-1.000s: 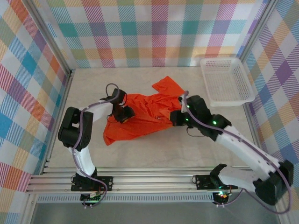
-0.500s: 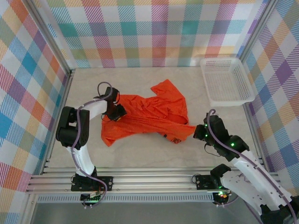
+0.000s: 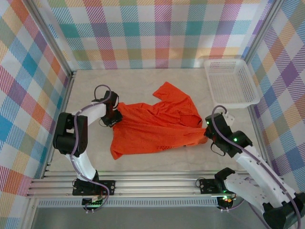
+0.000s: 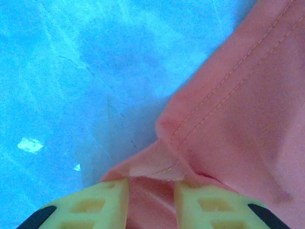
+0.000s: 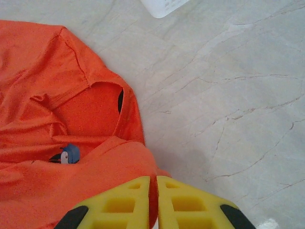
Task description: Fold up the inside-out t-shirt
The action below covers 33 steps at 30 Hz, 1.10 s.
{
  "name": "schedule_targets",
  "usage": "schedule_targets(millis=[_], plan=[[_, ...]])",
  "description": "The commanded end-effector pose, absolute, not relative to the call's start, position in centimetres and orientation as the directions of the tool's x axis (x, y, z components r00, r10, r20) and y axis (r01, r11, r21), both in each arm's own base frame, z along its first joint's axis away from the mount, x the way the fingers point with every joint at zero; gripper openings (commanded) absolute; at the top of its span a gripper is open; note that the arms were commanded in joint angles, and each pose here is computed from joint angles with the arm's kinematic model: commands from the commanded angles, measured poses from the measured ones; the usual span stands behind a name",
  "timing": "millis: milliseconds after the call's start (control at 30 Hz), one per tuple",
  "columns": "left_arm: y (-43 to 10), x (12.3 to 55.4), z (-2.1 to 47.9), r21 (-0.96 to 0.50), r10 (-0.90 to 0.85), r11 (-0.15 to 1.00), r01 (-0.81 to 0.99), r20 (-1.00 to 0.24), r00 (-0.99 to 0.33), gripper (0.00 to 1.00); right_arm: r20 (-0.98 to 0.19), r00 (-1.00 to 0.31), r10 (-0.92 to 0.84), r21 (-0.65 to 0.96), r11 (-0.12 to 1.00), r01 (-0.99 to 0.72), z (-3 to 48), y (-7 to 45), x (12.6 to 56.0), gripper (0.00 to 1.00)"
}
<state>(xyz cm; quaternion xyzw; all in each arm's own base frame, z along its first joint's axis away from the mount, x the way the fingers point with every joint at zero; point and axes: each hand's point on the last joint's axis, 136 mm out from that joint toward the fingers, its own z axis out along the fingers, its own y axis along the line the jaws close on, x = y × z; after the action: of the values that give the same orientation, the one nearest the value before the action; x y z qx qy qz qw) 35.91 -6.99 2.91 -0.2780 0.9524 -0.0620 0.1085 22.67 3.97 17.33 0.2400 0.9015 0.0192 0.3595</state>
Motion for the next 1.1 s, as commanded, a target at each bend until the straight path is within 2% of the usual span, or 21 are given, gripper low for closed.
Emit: schedule_targets(millis=[0, 33, 167, 267, 333, 433, 500, 633, 733, 767, 867, 900, 1067], plan=[[-5.8, 35.3, 3.9, -0.148, -0.539, 0.842, -0.518, -0.194, -0.82, 0.31, -0.656, -0.605, 0.451, 0.187, 0.874, 0.449, 18.3, 3.2, 22.7, 0.19], [-5.8, 35.2, 3.8, -0.147, -0.537, 0.843, -0.518, -0.189, -0.822, 0.31, -0.659, -0.598, 0.456, 0.193, 0.871, 0.451, 18.4, 3.1, 22.7, 0.23], [-5.9, 34.9, 3.6, -0.147, -0.533, 0.845, -0.514, -0.174, -0.828, 0.31, -0.672, -0.573, 0.469, 0.222, 0.866, 0.448, 19.3, 2.8, 22.4, 0.24], [-6.0, 34.8, 4.1, -0.154, -0.529, 0.848, -0.508, -0.175, -0.83, 0.31, -0.664, -0.604, 0.441, 0.236, 0.89, 0.39, 18.6, 3.8, 22.8, 0.35], [-6.5, 34.8, 4.8, -0.175, -0.521, 0.852, -0.494, -0.18, -0.834, 0.32, -0.622, -0.659, 0.422, 0.259, 0.906, 0.335, 16.9, 5.4, 23.5, 0.45], [-8.4, 34.6, 6.2, -0.211, -0.476, 0.874, -0.437, -0.197, -0.857, 0.35, -0.502, -0.76, 0.413, 0.252, 0.91, 0.329, 12.6, 7.0, 24.2, 0.53], [-10.6, 34.2, 7.0, -0.231, -0.417, 0.9, -0.371, -0.205, -0.885, 0.4, -0.406, -0.82, 0.404, 0.234, 0.913, 0.334, 9.9, 7.8, 24.2, 0.54], [-14.9, 32.8, 7.0, -0.271, -0.311, 0.929, -0.254, -0.195, -0.93, 0.54, -0.322, -0.871, 0.37, 0.19, 0.927, 0.323, 7.0, 8.4, 23.7, 0.57], [-16.9, 32.2, 5.0, -0.326, -0.306, 0.912, -0.249, -0.137, -0.942, 0.56, -0.276, -0.885, 0.374, 0.234, 0.92, 0.316, 5.8, 9.5, 23.4, 0.58], [-17.0, 32.2, 4.0, -0.323, -0.313, 0.909, -0.261, -0.118, -0.942, 0.56, -0.255, -0.887, 0.384, 0.263, 0.911, 0.318, 5.4, 10.1, 23.4, 0.54], [-16.1, 33.1, 1.5, -0.275, -0.348, 0.909, -0.314, -0.083, -0.934, 0.56, -0.224, -0.878, 0.422, 0.334, 0.88, 0.338, 4.2, 11.4, 24.0, 0.11], [-15.7, 33.9, 0.7, -0.269, -0.366, 0.903, -0.336, -0.07, -0.928, 0.56, -0.231, -0.872, 0.432, 0.347, 0.874, 0.341, 4.3, 11.7, 24.5, 0.0], [-12.4, 38.2, -0.9, -0.169, -0.424, 0.897, -0.408, -0.074, -0.902, 0.55, -0.34, -0.834, 0.435, 0.448, 0.854, 0.263, 9.4, 13.5, 28.7, 0.0]])
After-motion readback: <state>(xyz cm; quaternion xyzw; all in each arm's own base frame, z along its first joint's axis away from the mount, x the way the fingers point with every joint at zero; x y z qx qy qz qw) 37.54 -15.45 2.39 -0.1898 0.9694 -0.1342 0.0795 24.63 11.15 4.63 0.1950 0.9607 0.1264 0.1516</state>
